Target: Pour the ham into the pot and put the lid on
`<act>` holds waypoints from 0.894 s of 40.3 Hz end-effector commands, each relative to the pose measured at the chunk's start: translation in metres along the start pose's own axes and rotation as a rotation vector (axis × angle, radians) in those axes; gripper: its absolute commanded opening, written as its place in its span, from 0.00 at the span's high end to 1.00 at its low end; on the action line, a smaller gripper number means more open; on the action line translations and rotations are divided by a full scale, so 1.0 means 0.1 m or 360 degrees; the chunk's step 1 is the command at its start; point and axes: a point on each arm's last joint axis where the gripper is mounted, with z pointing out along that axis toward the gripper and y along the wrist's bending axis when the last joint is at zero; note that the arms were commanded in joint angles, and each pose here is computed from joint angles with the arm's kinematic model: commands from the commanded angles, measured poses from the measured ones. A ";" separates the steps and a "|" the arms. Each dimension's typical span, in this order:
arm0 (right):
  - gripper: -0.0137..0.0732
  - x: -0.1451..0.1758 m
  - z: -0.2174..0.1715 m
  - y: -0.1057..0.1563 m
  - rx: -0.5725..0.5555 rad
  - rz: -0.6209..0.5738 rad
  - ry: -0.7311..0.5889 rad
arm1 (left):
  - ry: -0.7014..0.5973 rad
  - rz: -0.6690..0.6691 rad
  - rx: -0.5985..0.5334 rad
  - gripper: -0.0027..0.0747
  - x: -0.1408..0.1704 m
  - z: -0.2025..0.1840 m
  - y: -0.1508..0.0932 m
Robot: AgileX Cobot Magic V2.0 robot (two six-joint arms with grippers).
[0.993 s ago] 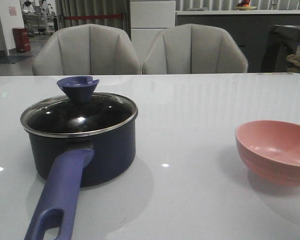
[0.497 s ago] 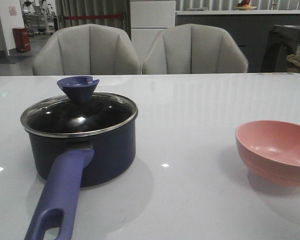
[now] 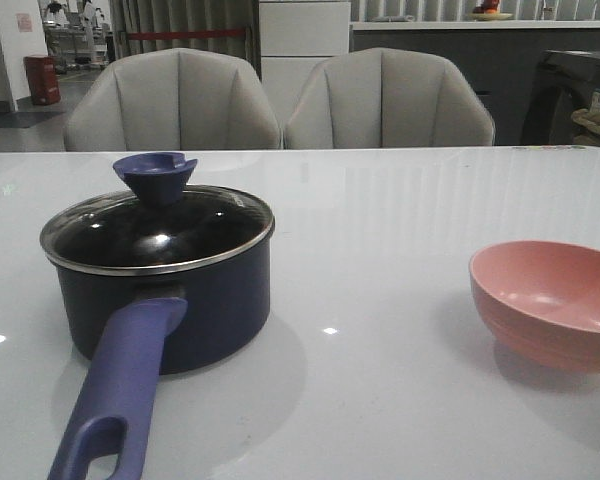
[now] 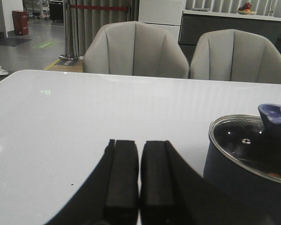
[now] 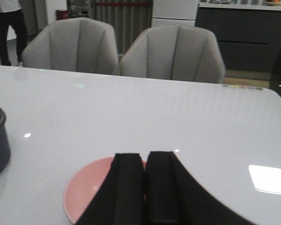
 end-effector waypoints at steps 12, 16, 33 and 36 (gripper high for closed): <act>0.69 0.15 -0.10 -0.04 0.0098 0.0018 -0.0239 | -0.0119 -0.0025 0.0018 0.81 0.01 0.00 0.00; 0.69 0.14 -0.11 -0.04 0.0097 0.0017 -0.0264 | -0.0116 -0.0025 0.0018 0.81 0.01 0.00 0.00; 0.69 0.14 -0.11 -0.04 0.0097 0.0018 -0.0257 | -0.0116 -0.0025 0.0018 0.81 0.01 0.00 0.00; 0.69 0.14 -0.11 -0.04 0.0097 0.0018 -0.0257 | -0.0116 -0.0025 0.0018 0.81 0.01 0.00 0.00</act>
